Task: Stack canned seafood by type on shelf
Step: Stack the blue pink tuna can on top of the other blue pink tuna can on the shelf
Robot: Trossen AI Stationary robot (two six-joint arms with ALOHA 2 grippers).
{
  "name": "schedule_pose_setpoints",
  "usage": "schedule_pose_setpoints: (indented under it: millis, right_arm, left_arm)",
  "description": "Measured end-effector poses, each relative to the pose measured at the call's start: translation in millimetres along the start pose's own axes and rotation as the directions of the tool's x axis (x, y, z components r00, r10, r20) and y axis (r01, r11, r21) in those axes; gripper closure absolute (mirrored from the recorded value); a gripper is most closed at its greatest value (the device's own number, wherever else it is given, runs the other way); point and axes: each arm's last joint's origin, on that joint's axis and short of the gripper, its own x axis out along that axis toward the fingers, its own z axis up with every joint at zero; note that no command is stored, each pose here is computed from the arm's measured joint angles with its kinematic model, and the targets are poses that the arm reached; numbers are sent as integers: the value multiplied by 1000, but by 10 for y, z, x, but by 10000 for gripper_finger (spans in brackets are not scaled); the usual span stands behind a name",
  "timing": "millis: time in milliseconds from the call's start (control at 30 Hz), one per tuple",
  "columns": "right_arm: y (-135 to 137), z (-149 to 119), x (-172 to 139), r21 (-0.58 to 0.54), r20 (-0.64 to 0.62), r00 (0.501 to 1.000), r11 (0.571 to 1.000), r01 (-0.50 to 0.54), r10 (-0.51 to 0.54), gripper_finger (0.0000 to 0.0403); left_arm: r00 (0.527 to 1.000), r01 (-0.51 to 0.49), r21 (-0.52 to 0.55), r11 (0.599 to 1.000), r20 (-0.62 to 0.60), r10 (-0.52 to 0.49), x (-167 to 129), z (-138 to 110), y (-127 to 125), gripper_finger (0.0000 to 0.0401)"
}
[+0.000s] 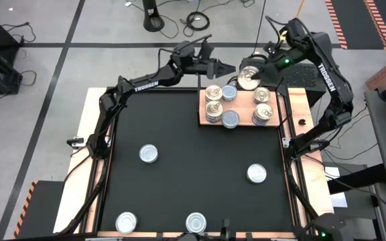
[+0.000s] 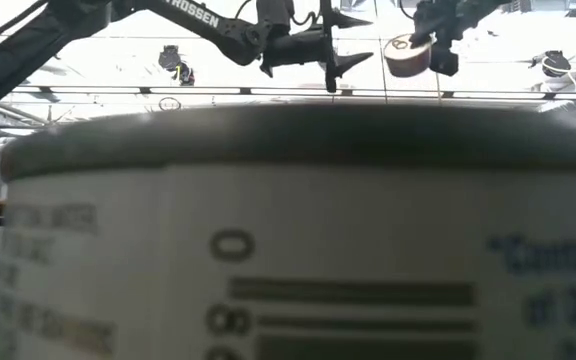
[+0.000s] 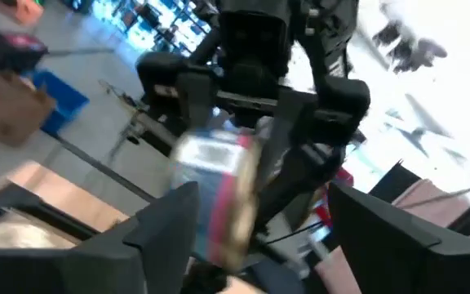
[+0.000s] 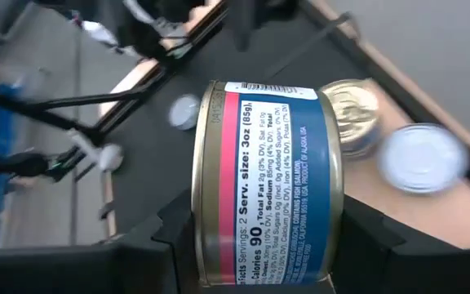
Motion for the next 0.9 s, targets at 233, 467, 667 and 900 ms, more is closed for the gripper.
schedule_pose_setpoints:
  millis: [233, 467, 667, 900]
  right_arm:
    - [147, -11, 150, -42, -67, 996, 997, -60, 57, 216]
    - [252, 1, 257, -82, -98, 991, 992, -95, 87, 216]
    - [364, 5, 361, -110, -129, 985, 985, -131, 116, 216]
    - [450, 17, 439, -133, -143, 981, 980, -151, 132, 216]
  left_arm:
    - [997, 65, 258, 964, -57, -52, -20, -3, 5, 127]
    - [975, 191, 252, 949, -162, -154, -9, -49, -37, 127]
    - [975, 178, 252, 951, -174, -136, 52, -124, -68, 127]
    - [967, 204, 237, 950, -203, -157, 105, -193, -117, 127]
